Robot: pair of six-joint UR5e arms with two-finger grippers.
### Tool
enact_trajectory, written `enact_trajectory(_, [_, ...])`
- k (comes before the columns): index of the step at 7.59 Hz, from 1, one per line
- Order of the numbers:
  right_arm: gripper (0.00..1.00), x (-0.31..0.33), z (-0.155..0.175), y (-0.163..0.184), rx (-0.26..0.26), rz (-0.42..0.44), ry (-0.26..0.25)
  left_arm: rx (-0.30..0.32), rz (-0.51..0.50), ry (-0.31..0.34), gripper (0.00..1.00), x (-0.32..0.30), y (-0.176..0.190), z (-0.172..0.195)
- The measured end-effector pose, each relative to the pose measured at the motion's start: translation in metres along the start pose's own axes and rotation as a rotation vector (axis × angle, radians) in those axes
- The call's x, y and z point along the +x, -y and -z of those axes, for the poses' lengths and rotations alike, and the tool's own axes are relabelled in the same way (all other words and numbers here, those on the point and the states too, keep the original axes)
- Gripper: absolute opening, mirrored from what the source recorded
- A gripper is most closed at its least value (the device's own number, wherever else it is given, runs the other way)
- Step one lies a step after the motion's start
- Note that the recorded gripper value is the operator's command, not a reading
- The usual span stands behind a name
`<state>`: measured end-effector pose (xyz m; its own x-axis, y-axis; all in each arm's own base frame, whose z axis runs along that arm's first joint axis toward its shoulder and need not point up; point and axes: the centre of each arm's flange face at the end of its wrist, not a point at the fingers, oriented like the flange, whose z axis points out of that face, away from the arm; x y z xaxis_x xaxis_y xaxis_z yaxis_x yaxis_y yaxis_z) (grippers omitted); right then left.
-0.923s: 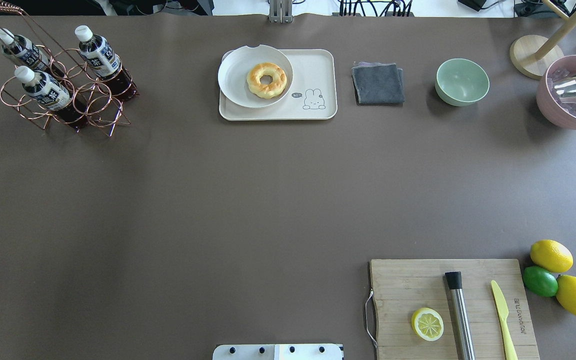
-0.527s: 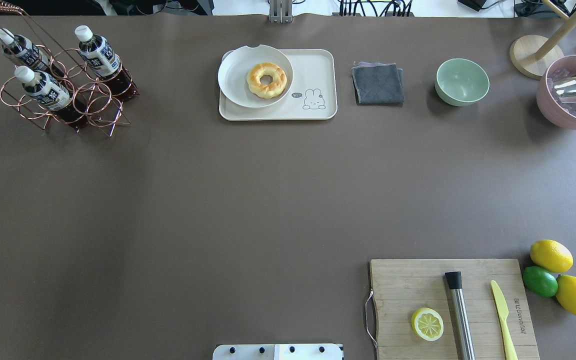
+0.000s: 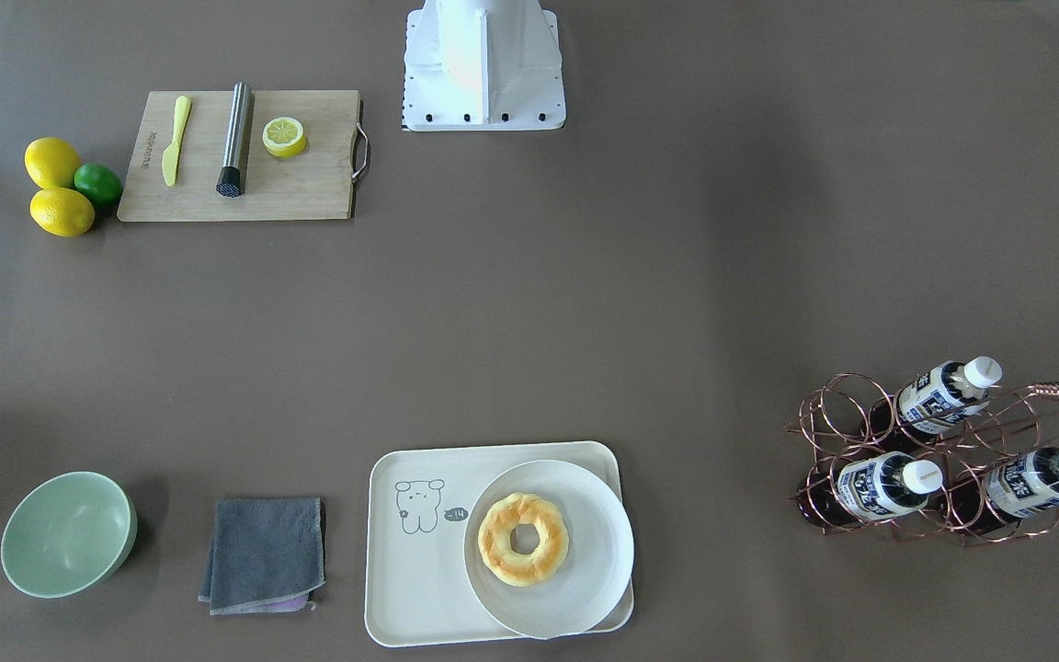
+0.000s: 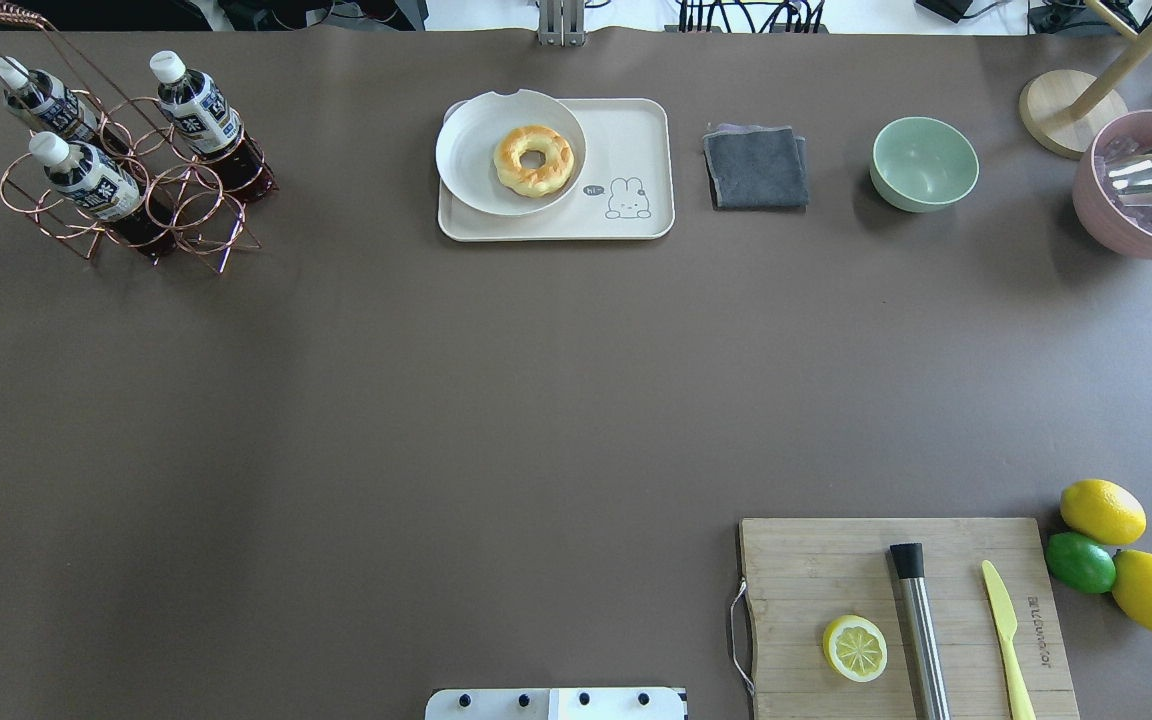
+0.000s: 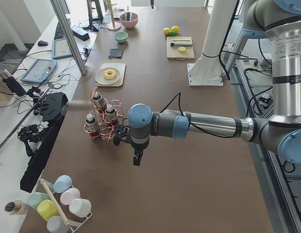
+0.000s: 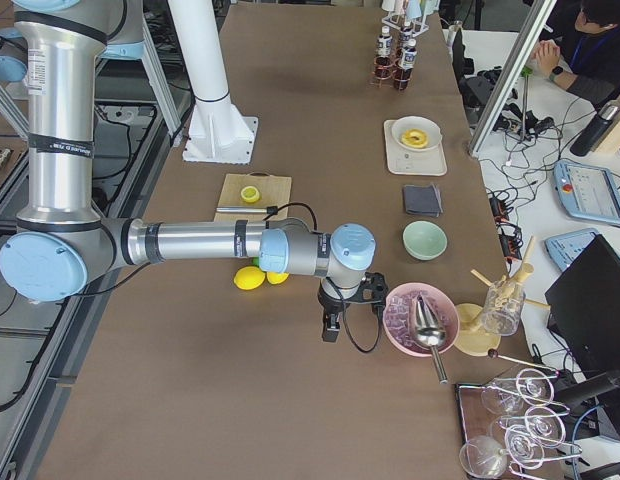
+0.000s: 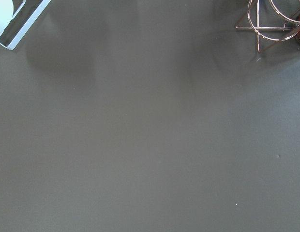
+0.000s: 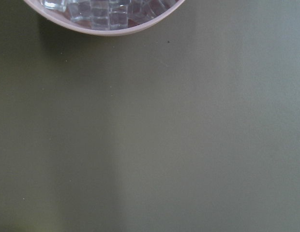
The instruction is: Place tea on tray
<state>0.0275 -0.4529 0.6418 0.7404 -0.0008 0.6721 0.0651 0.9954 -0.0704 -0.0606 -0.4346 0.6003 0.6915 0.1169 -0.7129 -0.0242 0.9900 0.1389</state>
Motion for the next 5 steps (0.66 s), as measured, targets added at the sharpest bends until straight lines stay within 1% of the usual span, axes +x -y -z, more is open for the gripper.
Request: enact_trajectory(5, [1.00,0.0009,0.0078,-0.0085,0.016,-0.004,0.009,0.007,0.003,0.001,0.99,0.0018,0.0034,0.0031])
